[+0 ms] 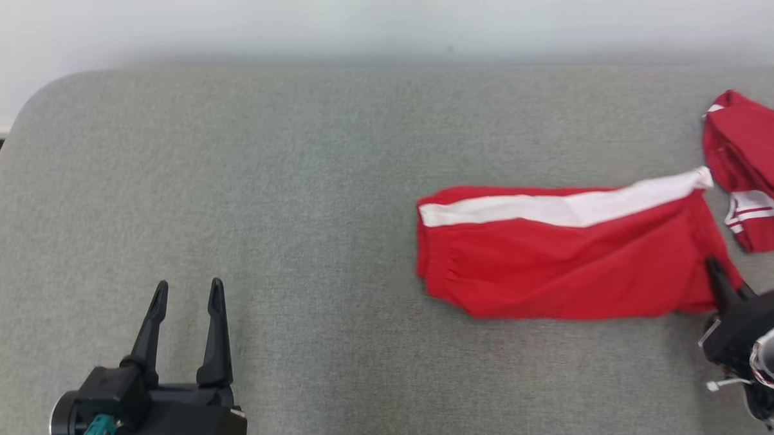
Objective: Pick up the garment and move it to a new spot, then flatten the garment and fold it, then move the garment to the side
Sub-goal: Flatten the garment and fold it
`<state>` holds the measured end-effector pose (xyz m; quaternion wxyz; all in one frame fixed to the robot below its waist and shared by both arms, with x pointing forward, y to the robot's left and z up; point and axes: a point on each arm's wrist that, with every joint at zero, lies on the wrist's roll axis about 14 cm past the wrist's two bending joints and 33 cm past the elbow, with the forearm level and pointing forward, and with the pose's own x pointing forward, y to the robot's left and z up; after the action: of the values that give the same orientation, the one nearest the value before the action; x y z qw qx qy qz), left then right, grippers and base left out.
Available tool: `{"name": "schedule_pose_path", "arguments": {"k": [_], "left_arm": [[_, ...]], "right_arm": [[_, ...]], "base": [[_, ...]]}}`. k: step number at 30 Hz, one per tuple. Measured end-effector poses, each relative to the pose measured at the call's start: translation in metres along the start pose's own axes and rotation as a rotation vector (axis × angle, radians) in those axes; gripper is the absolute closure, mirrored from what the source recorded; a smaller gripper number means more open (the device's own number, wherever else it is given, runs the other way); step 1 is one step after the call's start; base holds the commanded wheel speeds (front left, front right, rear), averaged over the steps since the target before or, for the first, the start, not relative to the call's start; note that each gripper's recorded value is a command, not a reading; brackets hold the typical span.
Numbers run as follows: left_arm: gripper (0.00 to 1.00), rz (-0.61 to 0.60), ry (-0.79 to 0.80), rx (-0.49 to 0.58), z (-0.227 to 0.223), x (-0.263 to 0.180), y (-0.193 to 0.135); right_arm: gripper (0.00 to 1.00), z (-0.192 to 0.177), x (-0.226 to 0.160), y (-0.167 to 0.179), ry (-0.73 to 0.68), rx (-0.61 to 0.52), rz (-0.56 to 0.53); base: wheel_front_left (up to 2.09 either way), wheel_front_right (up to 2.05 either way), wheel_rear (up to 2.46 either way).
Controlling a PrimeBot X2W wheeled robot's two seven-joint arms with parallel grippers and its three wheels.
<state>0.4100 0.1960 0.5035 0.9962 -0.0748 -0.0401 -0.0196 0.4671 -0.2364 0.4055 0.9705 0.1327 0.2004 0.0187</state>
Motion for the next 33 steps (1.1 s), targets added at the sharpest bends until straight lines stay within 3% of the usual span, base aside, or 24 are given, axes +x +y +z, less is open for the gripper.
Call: {"name": "schedule_pose_path", "arguments": {"k": [5, 11, 20, 33], "left_arm": [[0.00, -0.016, -0.010, -0.004, 0.004, -0.003, -0.006], [0.00, -0.032, -0.021, -0.003, 0.008, -0.004, -0.009], [0.00, -0.022, -0.038, 0.002, 0.015, -0.009, -0.007], [0.00, 0.002, -0.046, -0.008, 0.017, -0.012, -0.003]], "right_arm": [[1.00, 0.004, -0.021, -0.021, -0.017, 0.015, -0.044], [1.00, 0.020, -0.023, -0.002, -0.076, -0.009, 0.010], [1.00, 0.051, -0.020, 0.079, -0.194, -0.068, 0.223], [1.00, 0.024, -0.026, 0.191, -0.119, -0.083, 0.479]], "base": [[0.00, 0.00, 0.00], [0.00, 0.00, 0.00], [0.00, 0.00, 0.00], [0.00, 0.00, 0.00]]}}
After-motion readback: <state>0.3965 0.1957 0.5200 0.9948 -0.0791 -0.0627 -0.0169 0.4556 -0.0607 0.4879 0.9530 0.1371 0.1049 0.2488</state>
